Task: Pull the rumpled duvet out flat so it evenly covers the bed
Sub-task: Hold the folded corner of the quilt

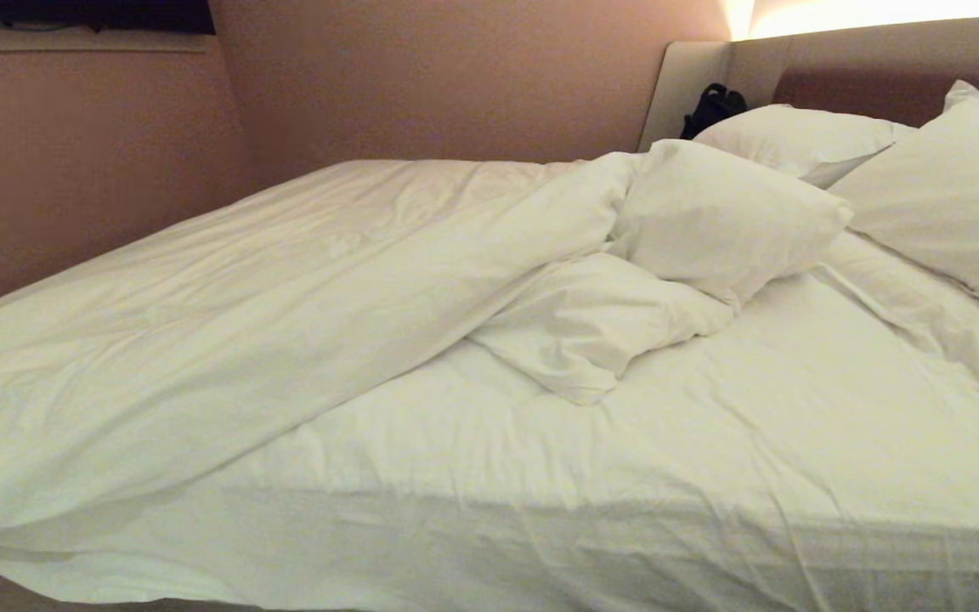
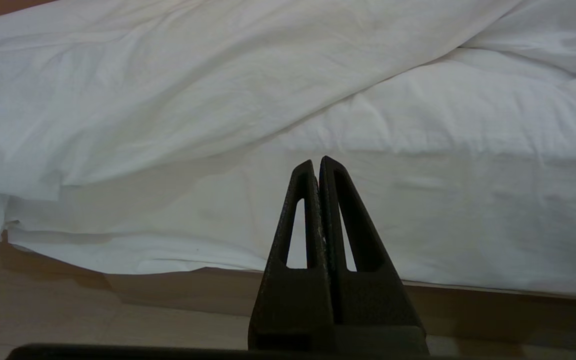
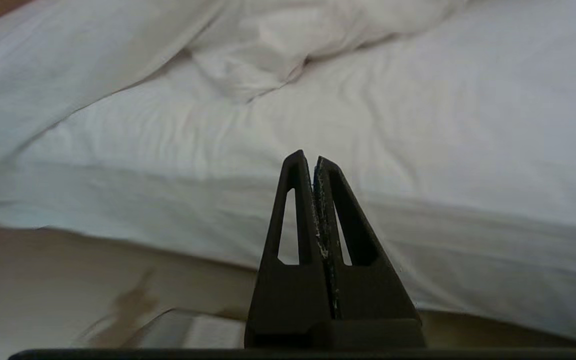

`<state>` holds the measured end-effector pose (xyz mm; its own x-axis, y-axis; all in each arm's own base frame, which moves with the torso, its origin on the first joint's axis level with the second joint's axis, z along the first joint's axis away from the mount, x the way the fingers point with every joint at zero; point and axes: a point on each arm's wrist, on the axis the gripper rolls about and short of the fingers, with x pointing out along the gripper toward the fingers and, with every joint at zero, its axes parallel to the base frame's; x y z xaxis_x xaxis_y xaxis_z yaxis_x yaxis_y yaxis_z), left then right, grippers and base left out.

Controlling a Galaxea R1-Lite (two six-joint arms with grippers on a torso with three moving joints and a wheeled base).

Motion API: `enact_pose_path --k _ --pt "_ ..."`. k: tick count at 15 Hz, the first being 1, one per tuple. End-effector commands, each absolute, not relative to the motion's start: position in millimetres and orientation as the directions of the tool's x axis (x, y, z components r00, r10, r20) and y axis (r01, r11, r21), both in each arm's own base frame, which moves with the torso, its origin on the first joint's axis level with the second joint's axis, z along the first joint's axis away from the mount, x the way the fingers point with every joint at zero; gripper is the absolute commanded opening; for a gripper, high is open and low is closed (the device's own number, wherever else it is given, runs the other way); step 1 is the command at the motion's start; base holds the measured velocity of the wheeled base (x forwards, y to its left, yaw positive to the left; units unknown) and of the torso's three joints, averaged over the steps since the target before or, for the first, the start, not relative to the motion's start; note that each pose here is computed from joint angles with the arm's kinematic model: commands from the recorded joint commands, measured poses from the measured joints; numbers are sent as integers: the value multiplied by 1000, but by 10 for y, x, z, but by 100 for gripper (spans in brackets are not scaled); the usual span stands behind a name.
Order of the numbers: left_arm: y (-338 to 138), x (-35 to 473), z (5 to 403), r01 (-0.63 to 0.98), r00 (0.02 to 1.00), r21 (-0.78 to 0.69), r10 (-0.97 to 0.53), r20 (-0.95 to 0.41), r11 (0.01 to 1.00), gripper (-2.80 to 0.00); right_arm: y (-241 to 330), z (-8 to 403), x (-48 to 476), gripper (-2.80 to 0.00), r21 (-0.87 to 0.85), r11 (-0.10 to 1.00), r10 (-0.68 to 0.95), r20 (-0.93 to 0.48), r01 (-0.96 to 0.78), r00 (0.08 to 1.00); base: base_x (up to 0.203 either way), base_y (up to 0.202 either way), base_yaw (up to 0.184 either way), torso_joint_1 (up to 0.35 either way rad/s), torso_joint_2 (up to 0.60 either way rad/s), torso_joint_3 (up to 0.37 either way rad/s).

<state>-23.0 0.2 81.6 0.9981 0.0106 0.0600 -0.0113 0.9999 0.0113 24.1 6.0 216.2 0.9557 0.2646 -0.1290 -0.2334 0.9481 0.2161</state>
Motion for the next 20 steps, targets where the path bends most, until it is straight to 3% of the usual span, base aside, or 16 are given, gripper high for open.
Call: enact_pose_path --k 1,7,12,20 --pt "2 -230 817 -13 998 12 12 61 1000 -280 79 2362 855 -280 275 930 298 -182 -243 937 0 0 0 0 0 0" --pt "2 -230 818 -11 998 12 11 61 1000 -280 183 2741 1982 -280 508 793 496 -216 -336 841 0 0 0 0 0 0" --pt "2 -230 816 -12 998 12 11 60 1000 -280 262 2499 2654 -280 629 730 546 -301 -268 781 0 0 0 0 0 0" --pt "2 -230 816 -11 998 12 11 60 1000 -280 333 2100 3666 -280 722 655 570 -281 -221 772 0 0 0 0 0 0"
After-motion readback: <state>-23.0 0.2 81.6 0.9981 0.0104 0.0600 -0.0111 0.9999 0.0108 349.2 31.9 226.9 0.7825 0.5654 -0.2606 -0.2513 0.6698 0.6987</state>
